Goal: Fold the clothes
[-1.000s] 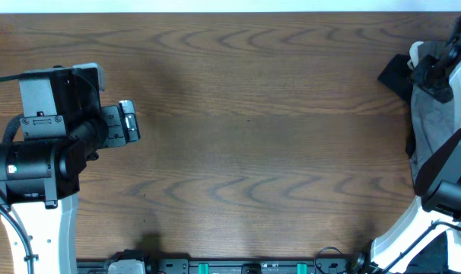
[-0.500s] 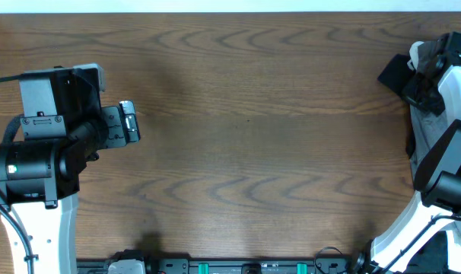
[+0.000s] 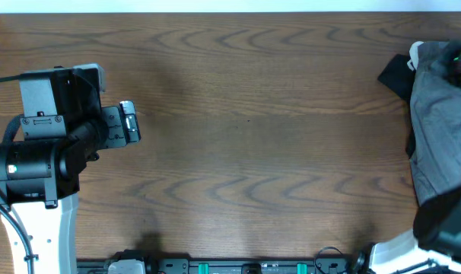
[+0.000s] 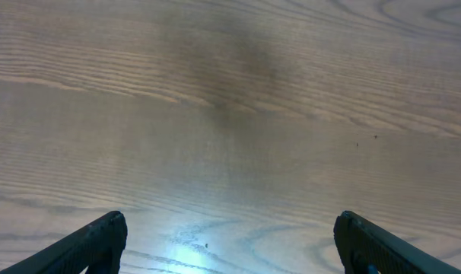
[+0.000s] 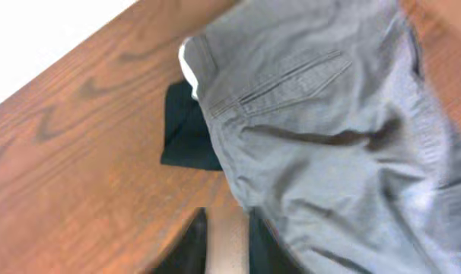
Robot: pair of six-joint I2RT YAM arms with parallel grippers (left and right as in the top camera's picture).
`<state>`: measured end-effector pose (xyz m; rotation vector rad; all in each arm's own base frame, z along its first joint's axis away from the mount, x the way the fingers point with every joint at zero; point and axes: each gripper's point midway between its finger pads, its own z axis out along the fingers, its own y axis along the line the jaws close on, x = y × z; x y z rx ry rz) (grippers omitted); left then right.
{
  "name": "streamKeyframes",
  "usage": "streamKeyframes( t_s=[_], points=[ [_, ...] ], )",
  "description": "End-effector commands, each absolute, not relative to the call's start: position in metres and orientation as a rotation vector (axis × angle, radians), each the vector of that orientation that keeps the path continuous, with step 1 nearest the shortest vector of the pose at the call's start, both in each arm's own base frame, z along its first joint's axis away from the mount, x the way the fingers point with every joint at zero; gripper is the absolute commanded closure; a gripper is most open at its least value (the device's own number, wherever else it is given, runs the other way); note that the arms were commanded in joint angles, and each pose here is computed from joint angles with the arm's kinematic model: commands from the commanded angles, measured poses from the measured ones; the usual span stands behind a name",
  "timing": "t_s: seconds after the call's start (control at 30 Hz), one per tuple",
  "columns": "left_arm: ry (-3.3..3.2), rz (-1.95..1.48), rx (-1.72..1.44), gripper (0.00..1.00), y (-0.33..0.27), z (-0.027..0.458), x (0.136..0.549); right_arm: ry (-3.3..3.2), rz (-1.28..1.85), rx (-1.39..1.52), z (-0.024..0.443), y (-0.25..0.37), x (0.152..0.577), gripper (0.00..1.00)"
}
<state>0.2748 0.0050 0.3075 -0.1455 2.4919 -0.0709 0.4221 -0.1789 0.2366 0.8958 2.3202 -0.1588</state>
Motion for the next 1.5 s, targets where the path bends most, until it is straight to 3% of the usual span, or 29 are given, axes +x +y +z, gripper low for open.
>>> streamKeyframes(
  t_s=[0.0,0.17,0.33,0.6,1.2,1.23,1.33,1.43,1.47],
  points=[
    [2.5,-0.069,-0.152,0.11,0.006,0.305,0.275,2.455,-0.16,0.881,0.195,-0.17,0.419,0.64],
    [2.495,-0.069,-0.151,0.11,0.006,0.306,0.276,2.585,-0.206,0.851,0.143,-0.157,0.422,0.41],
    [2.493,-0.069,-0.151,0.11,0.006,0.306,0.276,2.627,-0.387,0.934,0.101,-0.172,0.42,0.34],
    [2.493,-0.069,-0.152,0.11,0.006,0.306,0.276,2.608,-0.576,1.029,0.075,-0.193,0.414,0.36],
    [2.493,-0.069,-0.152,0.11,0.006,0.306,0.276,2.616,-0.604,1.056,0.048,-0.192,0.402,0.38],
    [2.494,-0.069,-0.152,0.11,0.006,0.306,0.276,2.616,-0.634,1.058,0.046,-0.194,0.398,0.4],
    [2.501,-0.069,-0.152,0.11,0.006,0.305,0.275,2.614,-0.693,1.054,0.047,-0.199,0.392,0.58],
    [2.501,-0.069,-0.152,0.11,0.006,0.305,0.275,2.605,-0.729,1.045,0.05,-0.203,0.391,0.97],
    [2.501,-0.069,-0.152,0.11,0.006,0.305,0.275,2.604,-0.728,1.045,0.051,-0.203,0.392,0.99]
  ],
)
